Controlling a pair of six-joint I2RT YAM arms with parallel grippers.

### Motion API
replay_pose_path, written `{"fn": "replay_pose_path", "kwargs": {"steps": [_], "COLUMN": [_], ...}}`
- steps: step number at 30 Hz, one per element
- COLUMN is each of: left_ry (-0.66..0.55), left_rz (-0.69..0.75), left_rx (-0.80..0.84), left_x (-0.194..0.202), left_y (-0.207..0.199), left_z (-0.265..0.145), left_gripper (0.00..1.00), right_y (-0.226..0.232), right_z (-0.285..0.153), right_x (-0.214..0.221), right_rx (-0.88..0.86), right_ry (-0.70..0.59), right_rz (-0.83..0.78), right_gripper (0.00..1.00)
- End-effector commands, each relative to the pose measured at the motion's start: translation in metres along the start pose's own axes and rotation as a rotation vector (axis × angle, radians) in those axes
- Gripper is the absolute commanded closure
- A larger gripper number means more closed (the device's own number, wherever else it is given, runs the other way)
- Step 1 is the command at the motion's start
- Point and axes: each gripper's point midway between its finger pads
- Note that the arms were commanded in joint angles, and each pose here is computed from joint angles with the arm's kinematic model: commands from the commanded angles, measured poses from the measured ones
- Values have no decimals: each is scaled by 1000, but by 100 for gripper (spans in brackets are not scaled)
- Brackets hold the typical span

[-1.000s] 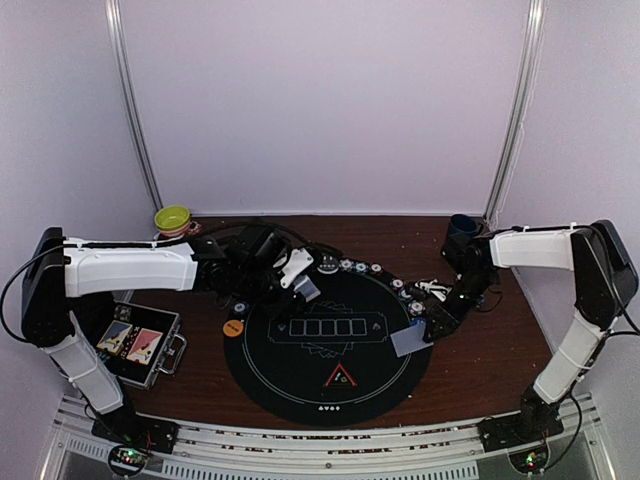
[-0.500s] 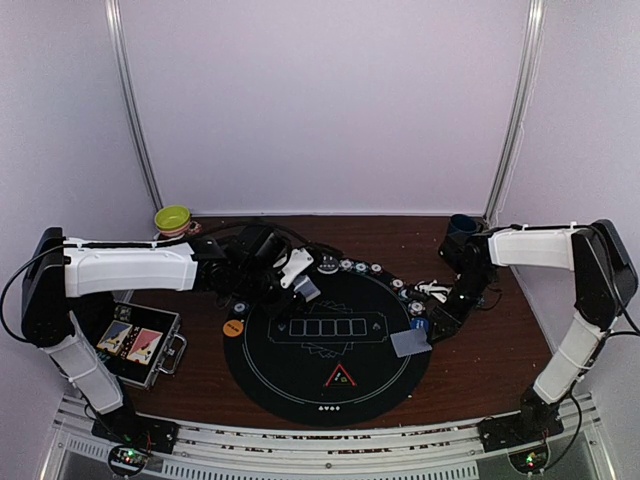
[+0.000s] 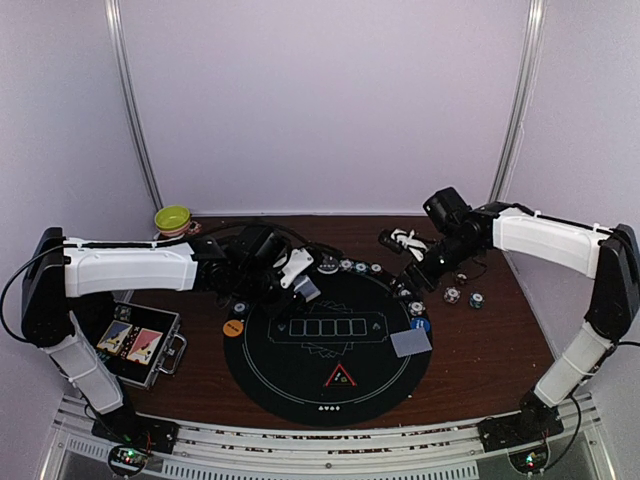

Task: Distribute texas hold em gaming equipment
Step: Distribute the poker card in the small blind area, then pick up the poker card from the face-down deck piles.

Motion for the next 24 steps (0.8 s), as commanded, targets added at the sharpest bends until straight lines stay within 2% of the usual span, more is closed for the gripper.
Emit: {"fn": "replay_pose_path", "kwargs": {"steps": [1, 7, 12, 24], "left_ry": [-70, -76, -85, -96], "left_rz": [7, 29, 45, 48], "left_rx": [-7, -2, 17, 49], "left_x": [-20, -21, -21, -21], "left_y": [3, 2, -2, -8], "left_z": [-10, -10, -8, -7], "left_gripper": [47, 47, 44, 42], "right_y": [28, 45, 55, 93], "right_z": [-13, -3, 11, 59], "right_x": [-62, -101, -121, -111], "right_rx": [-161, -357, -449, -585], "right_ry": [-181, -246, -291, -181], "right_rz": [66, 180, 237, 289], "right_gripper": [19, 20, 20, 24]}}
Point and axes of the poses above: each gripper's point midway between its finger pads, its own z axis out along the fingers, its own y axis along the line the jaws close on, x = y × z, and after that the axes turned 14 degrees about z, right-handed
